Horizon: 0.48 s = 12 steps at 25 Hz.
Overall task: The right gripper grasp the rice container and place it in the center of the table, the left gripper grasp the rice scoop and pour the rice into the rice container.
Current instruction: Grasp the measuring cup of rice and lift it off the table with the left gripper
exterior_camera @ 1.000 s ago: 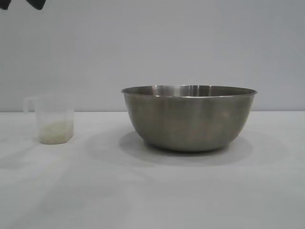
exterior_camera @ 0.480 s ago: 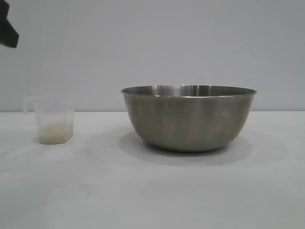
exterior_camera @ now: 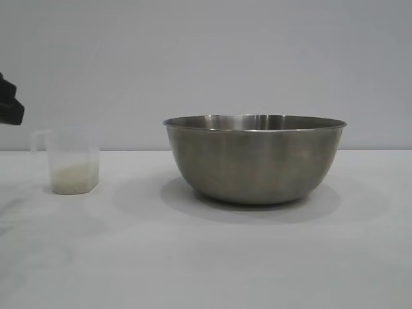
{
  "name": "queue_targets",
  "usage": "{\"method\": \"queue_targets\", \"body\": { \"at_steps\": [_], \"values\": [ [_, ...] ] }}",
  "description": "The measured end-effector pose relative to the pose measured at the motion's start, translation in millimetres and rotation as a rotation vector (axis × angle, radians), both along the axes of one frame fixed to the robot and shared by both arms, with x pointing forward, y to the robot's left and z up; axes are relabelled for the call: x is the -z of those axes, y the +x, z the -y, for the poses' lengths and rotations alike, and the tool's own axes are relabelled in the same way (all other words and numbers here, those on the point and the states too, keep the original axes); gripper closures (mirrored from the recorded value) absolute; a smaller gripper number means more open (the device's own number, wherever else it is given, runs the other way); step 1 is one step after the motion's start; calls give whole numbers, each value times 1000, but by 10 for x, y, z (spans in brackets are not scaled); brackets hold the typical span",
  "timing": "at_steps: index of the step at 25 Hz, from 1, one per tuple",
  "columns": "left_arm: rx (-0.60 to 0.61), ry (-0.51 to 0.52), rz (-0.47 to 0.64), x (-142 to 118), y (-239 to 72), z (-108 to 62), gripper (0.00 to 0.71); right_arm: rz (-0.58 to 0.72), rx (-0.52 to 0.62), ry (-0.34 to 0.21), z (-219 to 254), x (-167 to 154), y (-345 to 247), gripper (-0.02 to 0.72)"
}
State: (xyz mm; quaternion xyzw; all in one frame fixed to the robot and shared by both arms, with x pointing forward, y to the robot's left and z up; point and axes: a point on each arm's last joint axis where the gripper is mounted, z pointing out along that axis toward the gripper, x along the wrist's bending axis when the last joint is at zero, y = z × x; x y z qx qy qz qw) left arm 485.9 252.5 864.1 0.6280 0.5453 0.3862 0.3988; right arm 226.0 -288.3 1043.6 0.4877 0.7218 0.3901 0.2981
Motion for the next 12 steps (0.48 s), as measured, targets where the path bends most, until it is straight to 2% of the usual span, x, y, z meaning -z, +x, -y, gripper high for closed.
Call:
{"method": "queue_targets", "body": {
  "at_steps": [6, 12],
  "values": [
    [-3, -1, -18, 68, 24, 6, 270, 0, 0, 0, 0, 0, 0, 160],
    [-2, -8, 9, 101, 204, 52, 270, 0, 0, 0, 0, 0, 0, 160]
  ]
}}
